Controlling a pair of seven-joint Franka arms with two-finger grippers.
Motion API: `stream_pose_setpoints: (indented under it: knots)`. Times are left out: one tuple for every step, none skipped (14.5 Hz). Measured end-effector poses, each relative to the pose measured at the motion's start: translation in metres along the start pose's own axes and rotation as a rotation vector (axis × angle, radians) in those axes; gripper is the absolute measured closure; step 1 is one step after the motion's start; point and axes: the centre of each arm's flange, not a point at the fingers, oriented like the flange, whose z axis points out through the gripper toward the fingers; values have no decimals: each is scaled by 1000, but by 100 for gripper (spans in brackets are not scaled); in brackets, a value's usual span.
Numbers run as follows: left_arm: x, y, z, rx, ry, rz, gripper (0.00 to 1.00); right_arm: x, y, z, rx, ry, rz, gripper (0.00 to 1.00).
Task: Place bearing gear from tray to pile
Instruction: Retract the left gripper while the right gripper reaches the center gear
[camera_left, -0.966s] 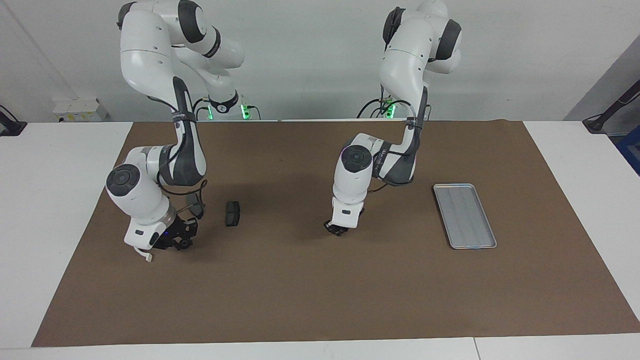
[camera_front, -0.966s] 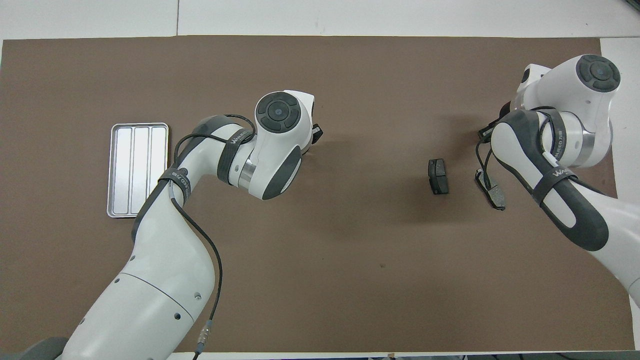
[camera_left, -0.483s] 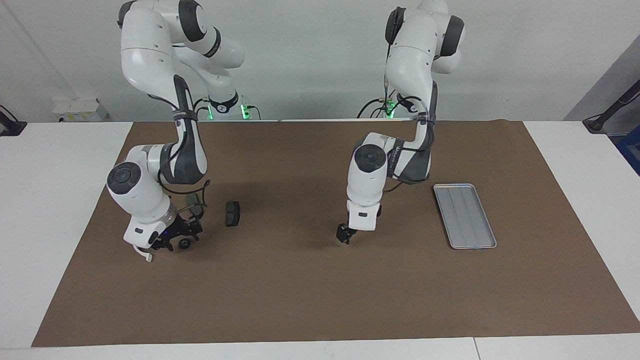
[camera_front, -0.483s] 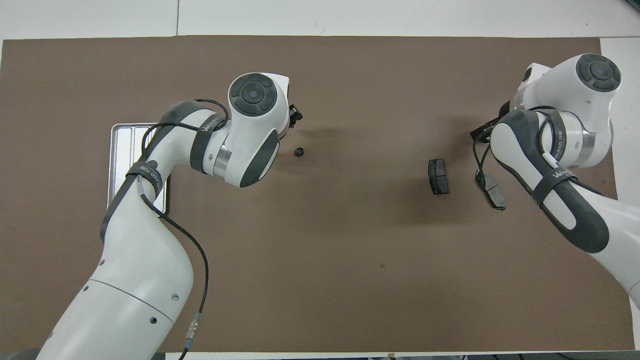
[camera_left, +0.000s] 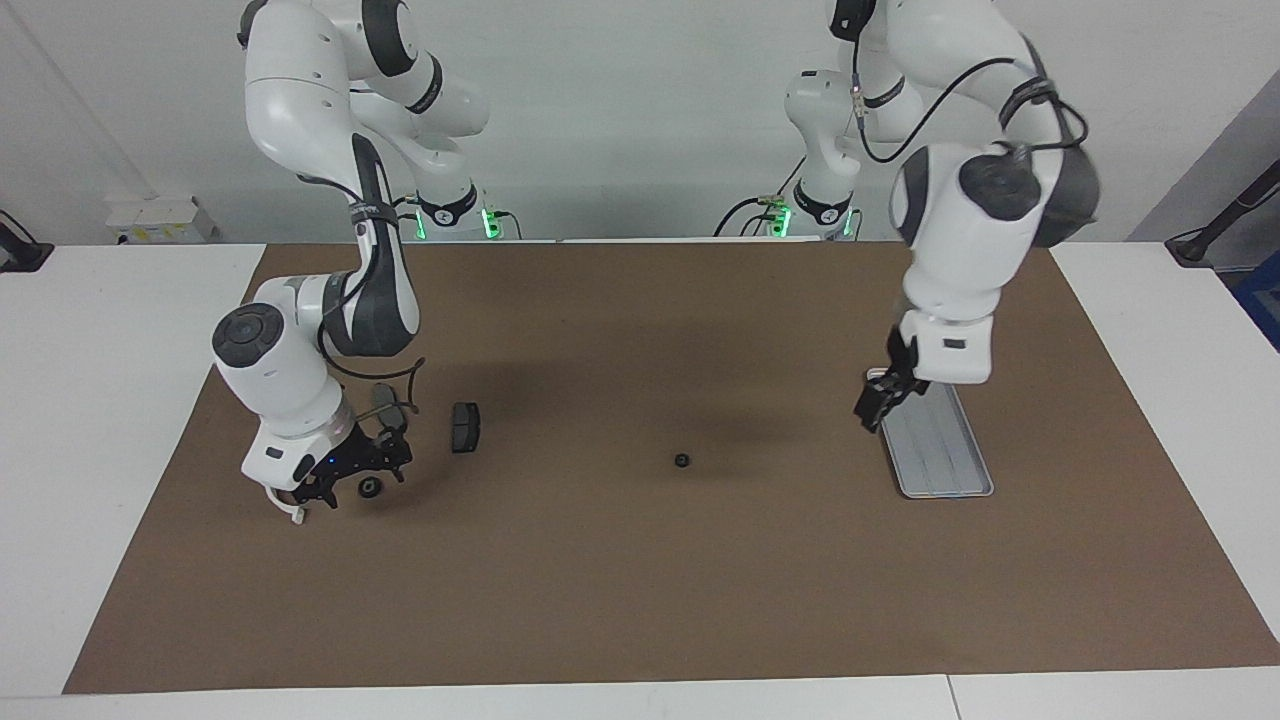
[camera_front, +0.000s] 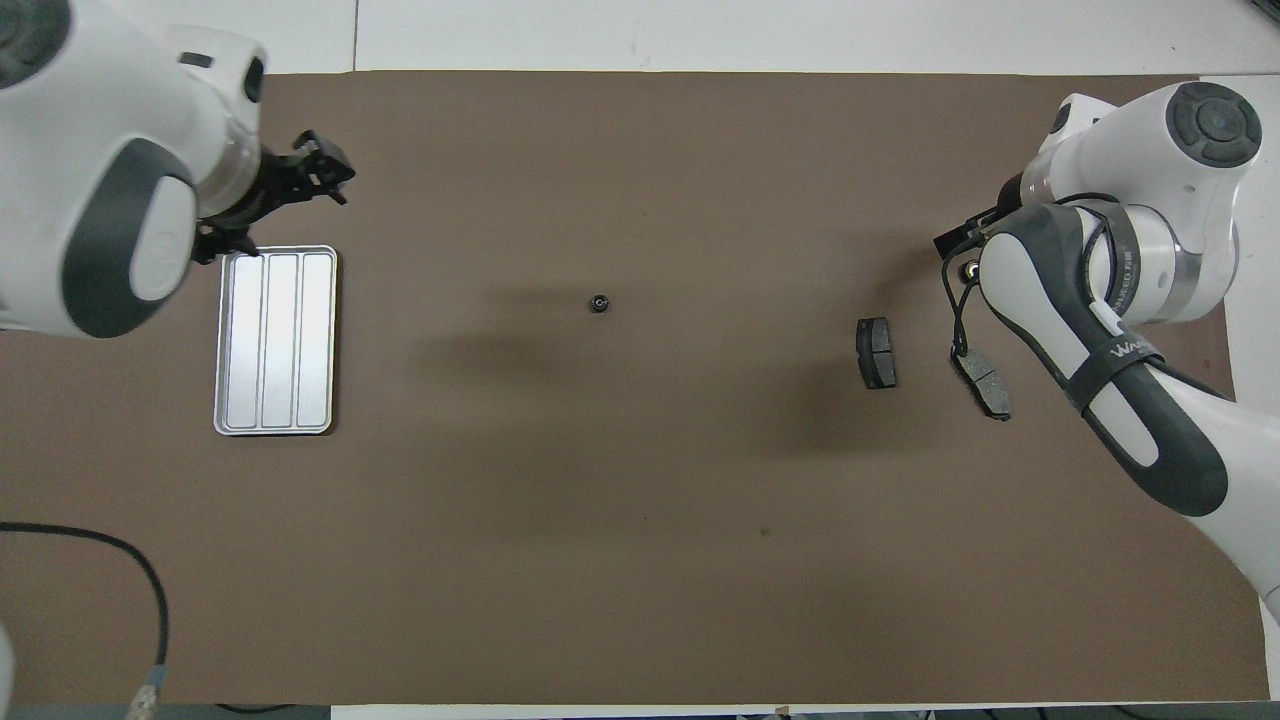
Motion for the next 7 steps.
stream_pose_setpoints:
  knots:
    - [6, -24, -13, 2, -8, 24, 0, 10, -13, -10, 4, -5, 2, 0]
    - [10, -46, -26, 2, -15, 44, 0, 22, -32, -21, 13, -25, 19, 0]
    - [11, -65, -39, 2, -22, 64, 0, 34, -51, -34, 21, -48, 40, 0]
    - [11, -84, -50, 4, -34, 88, 0, 48, -70, -47, 27, -68, 60, 0]
    - [9, -100, -61, 5, -46, 117, 0, 61, -87, -60, 30, -85, 81, 0]
    - [7, -114, -71, 3, -52, 140, 0, 74, -104, -71, 31, -96, 108, 0]
    - [5, -125, -76, 0, -54, 156, 0, 86, -122, -78, 28, -102, 135, 0]
